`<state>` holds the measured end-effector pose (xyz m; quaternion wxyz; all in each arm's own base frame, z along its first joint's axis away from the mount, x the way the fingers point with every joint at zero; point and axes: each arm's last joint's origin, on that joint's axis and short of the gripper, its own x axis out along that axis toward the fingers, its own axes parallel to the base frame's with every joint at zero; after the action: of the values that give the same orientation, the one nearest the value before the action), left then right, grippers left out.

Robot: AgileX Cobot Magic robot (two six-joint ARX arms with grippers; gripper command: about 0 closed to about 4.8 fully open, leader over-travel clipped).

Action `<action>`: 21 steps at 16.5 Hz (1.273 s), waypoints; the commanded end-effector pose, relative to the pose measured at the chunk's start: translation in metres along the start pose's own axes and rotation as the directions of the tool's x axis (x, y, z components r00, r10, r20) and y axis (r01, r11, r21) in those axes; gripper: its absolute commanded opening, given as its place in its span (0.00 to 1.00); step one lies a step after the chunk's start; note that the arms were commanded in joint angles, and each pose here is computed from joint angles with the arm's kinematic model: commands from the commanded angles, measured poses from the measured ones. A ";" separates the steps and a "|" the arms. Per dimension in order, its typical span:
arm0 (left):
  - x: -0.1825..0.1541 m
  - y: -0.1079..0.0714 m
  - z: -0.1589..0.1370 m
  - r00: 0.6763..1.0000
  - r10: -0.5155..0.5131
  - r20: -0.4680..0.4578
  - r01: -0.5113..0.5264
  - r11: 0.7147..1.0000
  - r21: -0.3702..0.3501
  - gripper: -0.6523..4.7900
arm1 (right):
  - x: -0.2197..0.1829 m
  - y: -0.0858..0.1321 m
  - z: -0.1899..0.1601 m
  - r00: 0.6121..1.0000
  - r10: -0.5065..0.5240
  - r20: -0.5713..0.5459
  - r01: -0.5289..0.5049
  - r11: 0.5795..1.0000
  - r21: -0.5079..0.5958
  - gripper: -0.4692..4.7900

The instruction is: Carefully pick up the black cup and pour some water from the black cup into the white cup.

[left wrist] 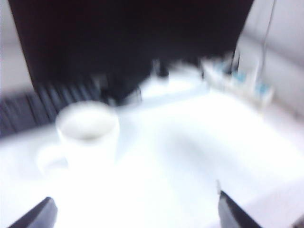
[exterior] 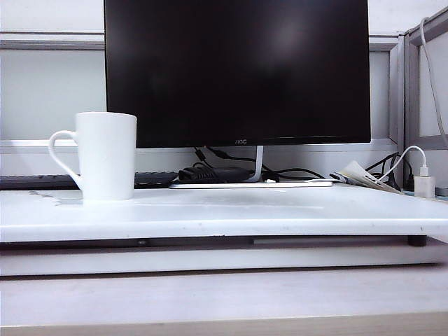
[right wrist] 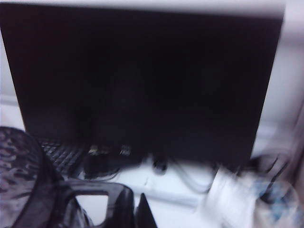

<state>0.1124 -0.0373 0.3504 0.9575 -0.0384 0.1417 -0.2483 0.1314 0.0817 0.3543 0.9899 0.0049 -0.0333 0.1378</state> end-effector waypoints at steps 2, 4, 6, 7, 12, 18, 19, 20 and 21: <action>0.031 0.010 -0.036 0.997 -0.062 0.049 0.061 0.998 0.018 1.00 | 0.030 0.008 -0.062 0.999 -0.017 -0.039 0.018 0.999 0.044 0.09; 0.041 0.013 -0.050 0.992 -0.070 0.109 0.066 0.997 0.039 1.00 | 0.064 0.012 -0.090 0.994 -0.007 -0.106 0.012 0.999 0.044 0.09; 0.045 0.015 -0.059 0.992 -0.067 0.107 0.062 0.997 0.053 1.00 | 0.103 0.012 -0.122 0.991 0.026 -0.128 -0.009 0.991 0.133 0.09; 0.046 0.016 -0.061 0.993 -0.067 0.101 0.059 0.995 0.077 1.00 | 0.113 0.013 -0.131 0.986 0.019 -0.168 0.006 0.989 0.148 0.09; 0.047 0.016 -0.065 0.996 -0.061 0.069 0.054 0.993 0.108 1.00 | 0.161 0.023 -0.153 0.961 0.073 -0.268 -0.032 0.988 0.153 0.09; 0.047 0.017 -0.068 0.998 -0.056 0.042 0.052 0.994 0.099 1.00 | 0.179 0.026 -0.169 0.949 0.069 -0.309 -0.024 0.989 0.146 0.09; 0.047 0.017 -0.068 0.998 -0.056 0.042 0.052 0.994 0.098 1.00 | 0.179 0.026 -0.173 0.945 0.068 -0.319 -0.023 0.989 0.144 0.09; 0.047 0.017 -0.068 0.998 -0.056 0.042 0.052 0.994 0.098 1.00 | 0.180 0.026 -0.176 0.942 0.067 -0.328 -0.022 0.990 0.141 0.09; 0.047 0.017 -0.068 0.998 -0.056 0.041 0.052 0.994 0.098 1.00 | 0.180 0.026 -0.178 0.940 0.067 -0.335 -0.021 0.990 0.140 0.09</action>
<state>0.1399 -0.0459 0.2694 0.9537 -0.0016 0.1132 -0.2788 0.3072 0.1582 0.1873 0.9742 0.0433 0.1530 0.1600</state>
